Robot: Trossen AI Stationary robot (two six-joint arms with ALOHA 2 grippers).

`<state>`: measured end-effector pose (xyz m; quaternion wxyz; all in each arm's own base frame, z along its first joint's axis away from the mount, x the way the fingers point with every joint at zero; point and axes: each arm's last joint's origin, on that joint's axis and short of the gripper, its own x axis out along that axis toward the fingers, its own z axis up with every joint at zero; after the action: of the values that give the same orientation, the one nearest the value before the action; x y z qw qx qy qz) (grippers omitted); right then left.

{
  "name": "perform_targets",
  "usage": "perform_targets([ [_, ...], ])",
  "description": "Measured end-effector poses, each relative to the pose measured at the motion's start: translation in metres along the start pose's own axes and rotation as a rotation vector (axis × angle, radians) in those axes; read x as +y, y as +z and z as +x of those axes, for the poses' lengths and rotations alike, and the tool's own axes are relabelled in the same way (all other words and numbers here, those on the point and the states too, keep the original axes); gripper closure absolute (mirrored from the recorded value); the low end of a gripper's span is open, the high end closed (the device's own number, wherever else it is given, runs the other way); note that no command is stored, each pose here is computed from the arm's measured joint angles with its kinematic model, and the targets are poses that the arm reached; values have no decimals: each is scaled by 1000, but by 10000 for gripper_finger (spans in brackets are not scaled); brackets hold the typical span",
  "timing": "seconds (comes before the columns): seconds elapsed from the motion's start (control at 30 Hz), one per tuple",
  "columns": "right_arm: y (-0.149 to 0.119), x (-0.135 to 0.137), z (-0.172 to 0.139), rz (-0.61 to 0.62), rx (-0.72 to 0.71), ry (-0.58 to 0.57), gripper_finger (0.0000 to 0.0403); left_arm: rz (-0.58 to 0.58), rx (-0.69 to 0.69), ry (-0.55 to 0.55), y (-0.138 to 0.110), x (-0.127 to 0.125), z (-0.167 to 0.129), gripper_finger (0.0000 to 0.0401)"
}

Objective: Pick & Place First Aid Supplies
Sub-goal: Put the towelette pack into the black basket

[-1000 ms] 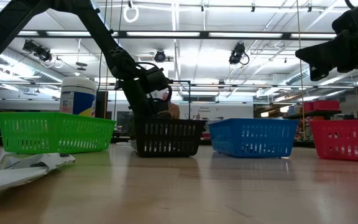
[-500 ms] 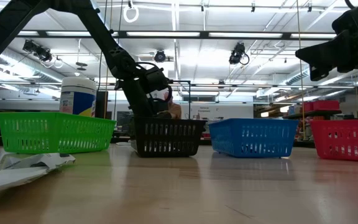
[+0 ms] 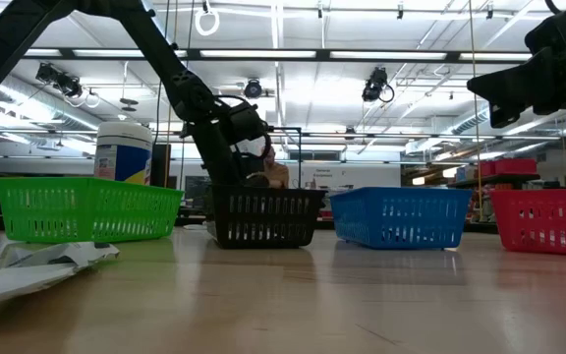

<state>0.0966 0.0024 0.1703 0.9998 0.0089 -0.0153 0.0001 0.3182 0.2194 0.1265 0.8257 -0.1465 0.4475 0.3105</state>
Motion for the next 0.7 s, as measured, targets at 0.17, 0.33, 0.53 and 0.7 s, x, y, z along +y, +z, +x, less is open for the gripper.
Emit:
perform_targets([
  [0.17,0,0,0,0,0,0,380,7,-31,38,5,2,-10,188],
  [0.33,0,0,0,0,0,0,380,8,-42,42,9,2,-24,188],
  [0.53,0,0,0,0,0,0,380,13,-85,26,17,-5,-47,188],
  [0.7,0,0,0,0,0,0,380,33,-137,1,22,-17,-69,188],
])
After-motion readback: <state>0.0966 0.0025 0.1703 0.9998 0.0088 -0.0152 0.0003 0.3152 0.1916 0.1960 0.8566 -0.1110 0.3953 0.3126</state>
